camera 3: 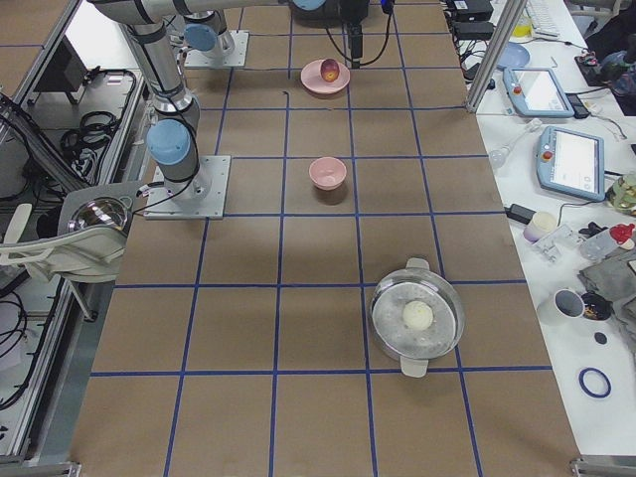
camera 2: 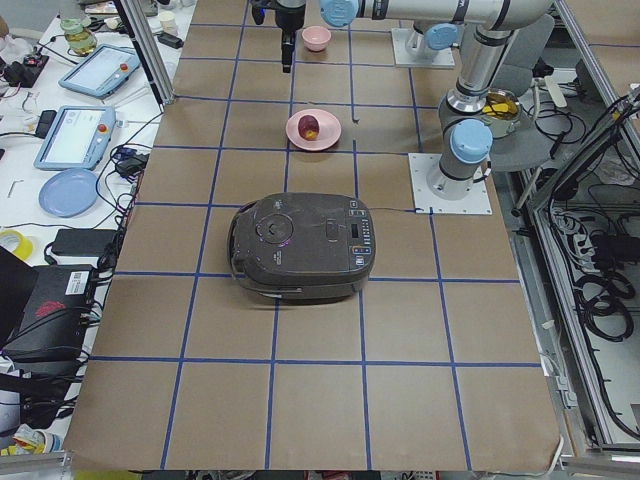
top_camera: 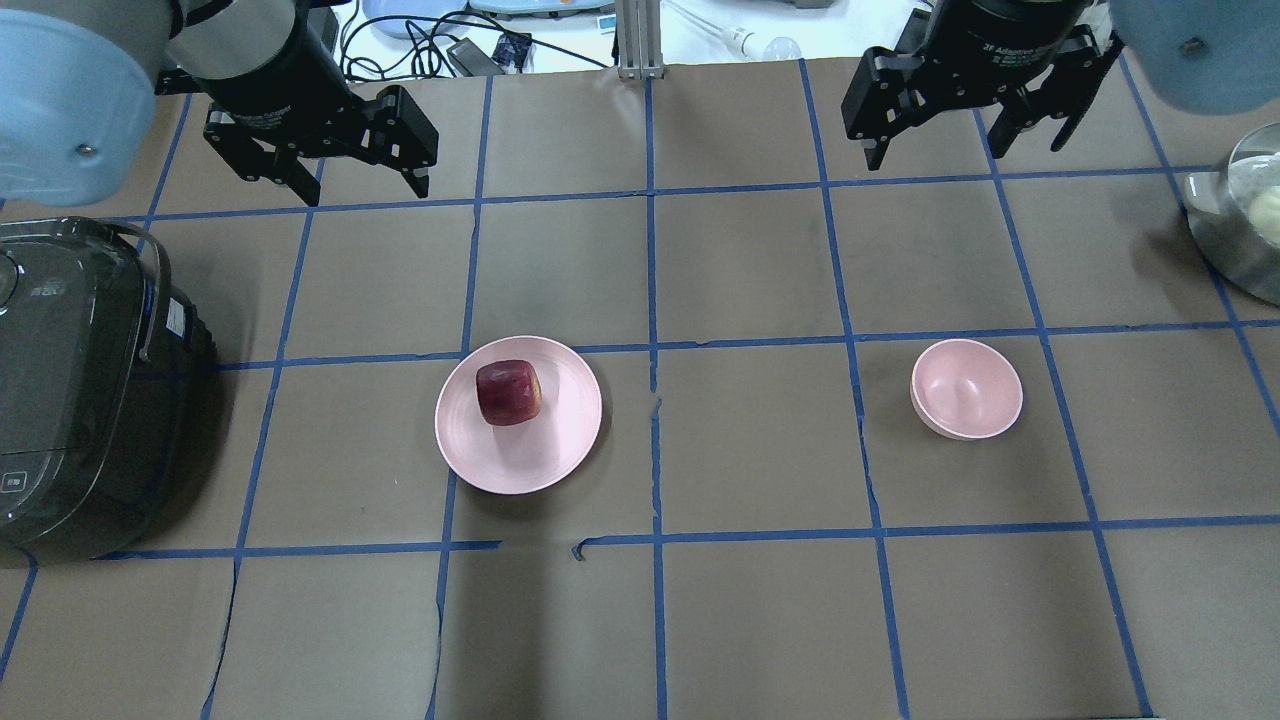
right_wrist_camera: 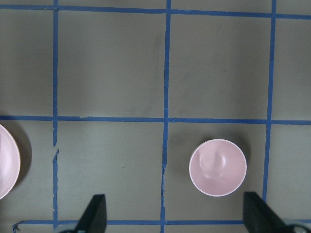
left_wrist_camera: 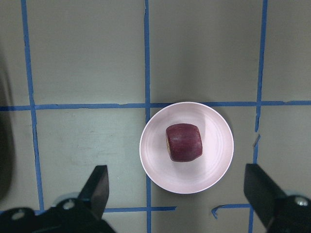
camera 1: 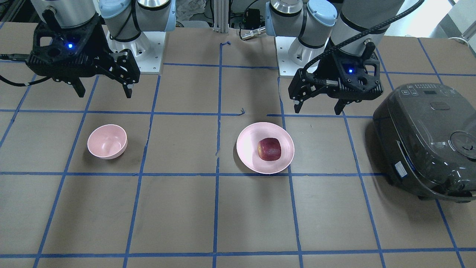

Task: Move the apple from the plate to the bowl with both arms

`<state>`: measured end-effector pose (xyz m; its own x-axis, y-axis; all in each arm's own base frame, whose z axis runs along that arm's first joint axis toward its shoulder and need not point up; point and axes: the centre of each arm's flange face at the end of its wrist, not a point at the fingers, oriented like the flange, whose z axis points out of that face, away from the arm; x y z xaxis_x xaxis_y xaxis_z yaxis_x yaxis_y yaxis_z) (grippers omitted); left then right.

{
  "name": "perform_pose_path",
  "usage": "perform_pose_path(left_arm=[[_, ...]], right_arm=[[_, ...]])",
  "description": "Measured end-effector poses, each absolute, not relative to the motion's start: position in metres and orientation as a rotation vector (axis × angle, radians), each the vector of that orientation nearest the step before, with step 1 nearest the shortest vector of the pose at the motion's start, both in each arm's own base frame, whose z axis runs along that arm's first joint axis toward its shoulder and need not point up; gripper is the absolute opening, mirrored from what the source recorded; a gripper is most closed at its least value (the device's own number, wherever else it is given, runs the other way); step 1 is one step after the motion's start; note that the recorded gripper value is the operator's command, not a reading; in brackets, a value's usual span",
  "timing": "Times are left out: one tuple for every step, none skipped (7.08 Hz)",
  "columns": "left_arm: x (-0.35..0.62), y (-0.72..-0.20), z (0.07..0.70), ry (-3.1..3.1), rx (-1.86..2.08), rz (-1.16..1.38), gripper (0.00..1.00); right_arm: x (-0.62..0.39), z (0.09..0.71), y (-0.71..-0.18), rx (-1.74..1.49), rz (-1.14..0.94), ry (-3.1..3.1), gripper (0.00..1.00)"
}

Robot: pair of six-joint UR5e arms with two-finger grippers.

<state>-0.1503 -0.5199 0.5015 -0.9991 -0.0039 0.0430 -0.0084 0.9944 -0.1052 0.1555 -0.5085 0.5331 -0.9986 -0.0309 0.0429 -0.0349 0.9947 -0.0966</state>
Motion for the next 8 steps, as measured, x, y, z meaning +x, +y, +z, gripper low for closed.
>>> perform_pose_path(left_arm=[[-0.1506, -0.5199, 0.5014, -3.095, 0.009, 0.163, 1.0], [-0.1511, -0.5194, 0.5018, -3.094, 0.007, 0.164, 1.0], [-0.1515, -0.5182, 0.5025, -3.093, 0.006, 0.165, 1.0], [-0.1516, -0.5172, 0.5021, -3.094, 0.006, 0.164, 1.0], [-0.1516, -0.5169, 0.5006, -3.095, 0.007, 0.16, 1.0], [-0.1516, -0.5167, 0.4997, -3.095, 0.006, 0.157, 1.0], [-0.1516, -0.5166, 0.4991, -3.095, 0.006, 0.156, 1.0], [-0.1516, -0.5166, 0.4987, -3.095, 0.006, 0.154, 1.0]], right_arm=[[0.1553, 0.5329, -0.5085, 0.05, 0.149, -3.096, 1.0], [0.1552, 0.5326, -0.5083, 0.049, 0.145, -3.097, 1.0], [0.1551, 0.5323, -0.5081, 0.049, 0.141, -3.097, 1.0], [0.1551, 0.5322, -0.508, 0.049, 0.139, -3.097, 1.0], [0.1546, 0.5318, -0.5082, 0.048, 0.136, -3.097, 1.0], [0.154, 0.5313, -0.5084, 0.048, 0.132, -3.096, 1.0], [0.1537, 0.531, -0.5082, 0.047, 0.128, -3.096, 1.0], [0.1535, 0.5308, -0.508, 0.046, 0.124, -3.096, 1.0]])
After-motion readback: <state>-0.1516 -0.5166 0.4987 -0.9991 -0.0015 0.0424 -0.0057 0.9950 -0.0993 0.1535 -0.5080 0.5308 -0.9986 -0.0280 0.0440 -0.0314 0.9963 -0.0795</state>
